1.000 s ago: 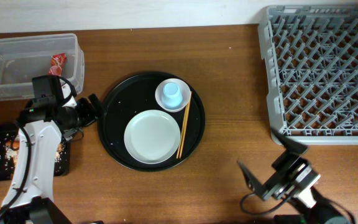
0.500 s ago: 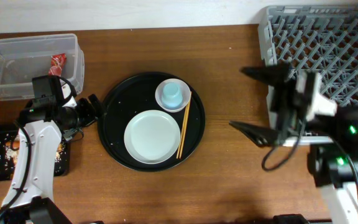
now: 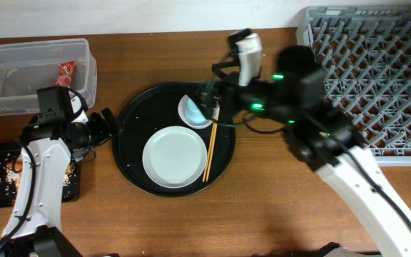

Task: Sort waste into correct bins and load items into the dishwasher rack
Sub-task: 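Move the right gripper to the blue cup and grasp it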

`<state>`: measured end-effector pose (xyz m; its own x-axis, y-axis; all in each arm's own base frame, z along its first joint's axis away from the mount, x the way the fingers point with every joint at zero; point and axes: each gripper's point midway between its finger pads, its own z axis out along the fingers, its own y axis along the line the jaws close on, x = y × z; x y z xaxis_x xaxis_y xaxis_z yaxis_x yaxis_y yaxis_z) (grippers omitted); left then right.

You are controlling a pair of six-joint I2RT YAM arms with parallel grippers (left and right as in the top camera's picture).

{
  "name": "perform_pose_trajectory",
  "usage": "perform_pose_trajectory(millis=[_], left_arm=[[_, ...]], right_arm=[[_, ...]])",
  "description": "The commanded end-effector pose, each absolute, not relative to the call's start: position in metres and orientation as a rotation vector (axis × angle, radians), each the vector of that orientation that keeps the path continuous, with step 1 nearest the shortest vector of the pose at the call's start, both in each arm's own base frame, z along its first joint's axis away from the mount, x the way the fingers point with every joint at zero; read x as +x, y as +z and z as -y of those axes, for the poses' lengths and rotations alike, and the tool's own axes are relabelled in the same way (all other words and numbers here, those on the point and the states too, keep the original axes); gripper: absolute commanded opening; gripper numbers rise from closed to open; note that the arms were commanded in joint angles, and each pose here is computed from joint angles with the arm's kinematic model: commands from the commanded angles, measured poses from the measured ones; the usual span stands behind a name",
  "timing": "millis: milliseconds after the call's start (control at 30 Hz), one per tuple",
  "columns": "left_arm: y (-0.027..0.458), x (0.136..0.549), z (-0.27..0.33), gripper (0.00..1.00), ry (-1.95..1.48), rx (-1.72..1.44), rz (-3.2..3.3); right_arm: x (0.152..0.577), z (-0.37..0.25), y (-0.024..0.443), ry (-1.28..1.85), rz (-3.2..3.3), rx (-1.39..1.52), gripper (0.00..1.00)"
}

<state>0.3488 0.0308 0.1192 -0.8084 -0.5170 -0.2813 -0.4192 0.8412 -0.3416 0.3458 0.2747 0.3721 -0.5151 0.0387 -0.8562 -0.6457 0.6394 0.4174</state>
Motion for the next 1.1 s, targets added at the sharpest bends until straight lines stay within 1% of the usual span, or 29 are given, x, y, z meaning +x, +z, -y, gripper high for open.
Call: perform_pose_trajectory(millis=[0, 133, 200, 367, 533, 733, 833, 933, 1000, 1067], left_arm=[[0.118, 0.349, -0.031, 0.99, -0.366, -0.678, -2.661], [0.118, 0.349, -0.031, 0.99, -0.366, -0.678, -2.661], [0.118, 0.349, -0.031, 0.99, -0.366, -0.679, -2.661], [0.118, 0.349, -0.031, 0.99, -0.366, -0.679, -2.661], [0.118, 0.349, -0.031, 0.99, -0.366, -0.679, -2.661], [0.118, 0.349, -0.031, 0.99, -0.366, -0.678, -2.661], [0.118, 0.349, -0.031, 0.99, -0.366, -0.679, -2.661], [0.118, 0.349, -0.031, 0.99, -0.366, -0.678, -2.661], [0.118, 0.349, -0.031, 0.99, -0.366, -0.679, -2.661], [0.118, 0.349, -0.031, 0.99, -0.366, -0.679, -2.661]], right_arm=[[0.394, -0.256, 0.338, 0.491, -2.029, -0.337, 0.98], [0.406, -0.270, 0.256, 0.437, -2.249, -0.395, 0.98], [0.406, -0.282, 0.233, 0.481, -2.305, -0.435, 0.98], [0.424, -0.292, 0.205, 0.463, -2.314, -0.429, 0.98], [0.436, -0.299, 0.162, 0.441, -2.373, -0.437, 0.98], [0.450, -0.300, 0.127, 0.382, -2.398, -0.421, 0.99], [0.453, -0.300, 0.113, 0.360, -2.418, -0.415, 1.00], [0.453, -0.301, 0.097, 0.350, -2.442, -0.422, 0.97], [0.452, -0.300, 0.079, 0.334, -2.476, -0.427, 0.97], [0.452, -0.300, 0.075, 0.330, -2.483, -0.429, 0.97]])
